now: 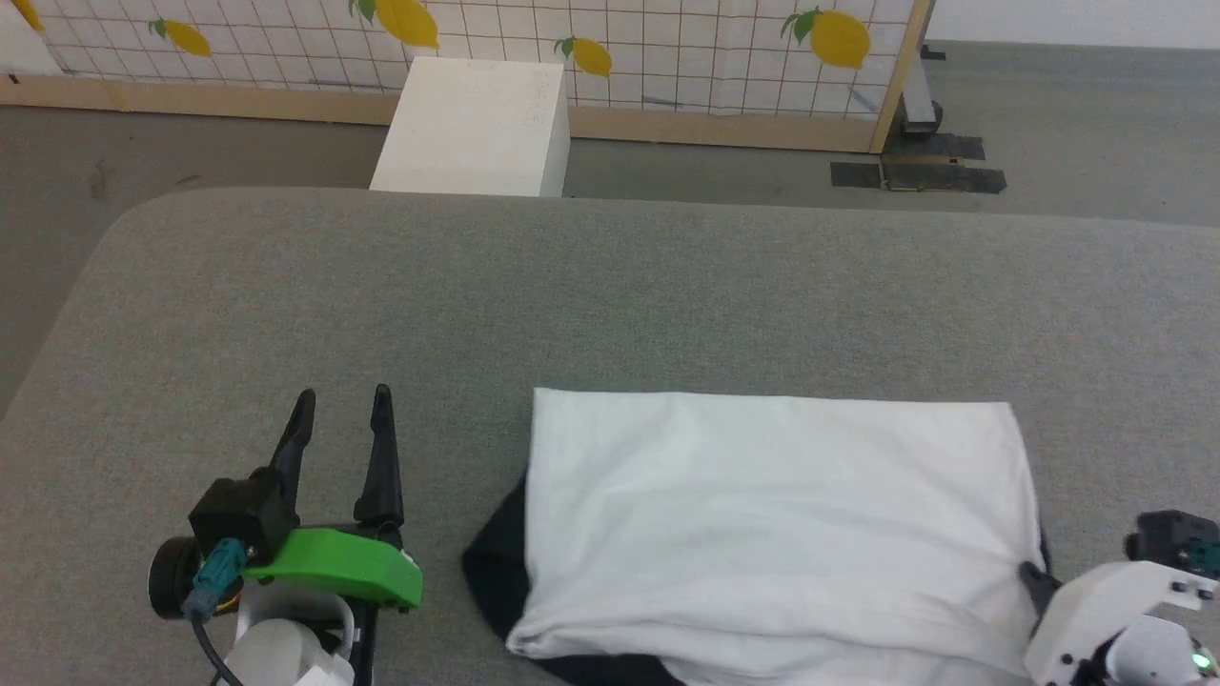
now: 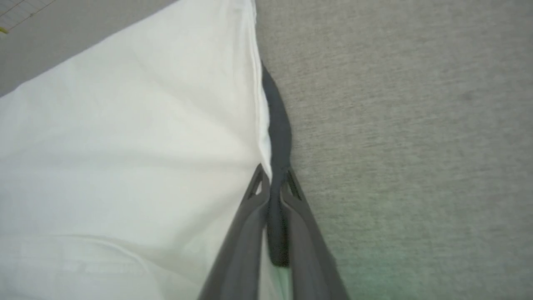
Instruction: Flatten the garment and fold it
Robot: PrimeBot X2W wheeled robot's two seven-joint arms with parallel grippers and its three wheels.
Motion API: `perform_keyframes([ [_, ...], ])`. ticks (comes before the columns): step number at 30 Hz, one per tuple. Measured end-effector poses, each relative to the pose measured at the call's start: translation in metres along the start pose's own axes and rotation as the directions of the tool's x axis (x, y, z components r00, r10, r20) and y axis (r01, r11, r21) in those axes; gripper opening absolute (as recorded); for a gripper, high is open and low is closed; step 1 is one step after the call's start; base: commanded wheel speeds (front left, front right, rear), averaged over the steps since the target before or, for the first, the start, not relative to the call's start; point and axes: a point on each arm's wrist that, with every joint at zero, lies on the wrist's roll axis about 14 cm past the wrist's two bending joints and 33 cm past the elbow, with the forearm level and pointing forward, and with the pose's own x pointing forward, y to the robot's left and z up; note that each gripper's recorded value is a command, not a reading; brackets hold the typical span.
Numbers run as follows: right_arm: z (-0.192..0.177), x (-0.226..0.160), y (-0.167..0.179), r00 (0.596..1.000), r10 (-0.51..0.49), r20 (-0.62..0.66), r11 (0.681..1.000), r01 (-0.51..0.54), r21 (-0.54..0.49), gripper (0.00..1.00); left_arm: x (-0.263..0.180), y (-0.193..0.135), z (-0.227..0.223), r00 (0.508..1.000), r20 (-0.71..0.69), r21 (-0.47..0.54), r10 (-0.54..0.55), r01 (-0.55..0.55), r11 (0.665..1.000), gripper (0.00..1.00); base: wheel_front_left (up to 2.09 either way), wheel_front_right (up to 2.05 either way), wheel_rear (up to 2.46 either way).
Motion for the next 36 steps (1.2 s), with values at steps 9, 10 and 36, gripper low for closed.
perform_keyframes([
  [9, 0.031, -0.030, -0.082, 0.957, -0.267, 0.110, 0.961, 0.273, -0.040, 0.00, 0.002, -0.003, -0.003, 1.000, -0.003, 0.005, -0.009, 0.009, 1.000, 1.00, 0.00, 0.00, 0.00],
  [10, 0.035, -0.032, -0.083, 0.955, -0.270, 0.126, 0.960, 0.277, -0.040, 0.00, 0.002, -0.003, -0.003, 1.000, -0.004, 0.004, -0.011, 0.011, 1.000, 1.00, 0.00, 0.00, 0.00],
  [36, 0.012, -0.051, 0.208, 0.886, 0.457, -0.078, 0.724, -0.422, -0.546, 0.00, -0.007, 0.008, -0.011, 0.999, -0.032, -0.006, 0.017, -0.017, 1.000, 1.00, 0.00, 0.00, 0.00],
])
